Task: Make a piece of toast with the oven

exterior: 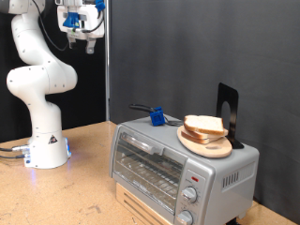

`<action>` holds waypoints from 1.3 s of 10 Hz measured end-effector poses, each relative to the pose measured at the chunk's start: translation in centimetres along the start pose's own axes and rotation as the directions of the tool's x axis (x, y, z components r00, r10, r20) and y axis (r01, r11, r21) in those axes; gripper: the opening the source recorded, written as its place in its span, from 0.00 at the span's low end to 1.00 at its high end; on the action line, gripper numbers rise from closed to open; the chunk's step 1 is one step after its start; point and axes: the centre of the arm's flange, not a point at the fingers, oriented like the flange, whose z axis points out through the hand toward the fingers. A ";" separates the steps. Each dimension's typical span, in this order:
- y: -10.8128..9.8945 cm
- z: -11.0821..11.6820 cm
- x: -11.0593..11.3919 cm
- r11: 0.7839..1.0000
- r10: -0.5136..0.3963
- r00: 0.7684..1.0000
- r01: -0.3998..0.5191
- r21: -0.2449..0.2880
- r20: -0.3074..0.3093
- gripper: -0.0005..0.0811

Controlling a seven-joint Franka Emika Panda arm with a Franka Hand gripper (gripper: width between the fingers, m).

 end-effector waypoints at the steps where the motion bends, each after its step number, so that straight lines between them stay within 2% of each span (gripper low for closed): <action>1: 0.1 0.0 -0.1 0.994 -0.111 0.994 0.111 -0.003 0.002 1.00; 2: 0.1 -0.1 -0.1 0.971 -0.238 0.971 0.238 -0.002 0.006 1.00; 3: -0.1 -0.3 0.0 0.933 -0.359 0.933 0.359 0.007 -0.004 1.00; 5: -0.8 -0.2 -0.6 0.832 -0.550 0.835 0.551 0.063 -0.021 1.00; 6: -0.8 -0.1 -0.5 0.856 -0.514 0.858 0.514 0.056 -0.016 1.00; 7: -0.8 -0.3 -0.6 0.828 -0.557 0.830 0.557 0.073 -0.010 1.00; 8: -1.0 -0.3 -0.8 0.755 -0.650 0.760 0.647 0.104 -0.003 1.00; 9: -1.3 -0.1 -1.1 0.666 -0.740 0.673 0.733 0.137 0.000 1.00; 10: -2.1 0.4 -1.9 0.572 -0.810 0.586 0.798 0.190 -0.023 1.00; 11: -3.0 1.2 -2.8 0.518 -0.835 0.545 0.826 0.222 -0.078 1.00; 12: -3.6 1.8 -3.8 0.487 -0.845 0.520 0.844 0.226 -0.123 1.00; 13: -3.5 1.9 -3.7 0.499 -0.842 0.529 0.838 0.223 -0.105 1.00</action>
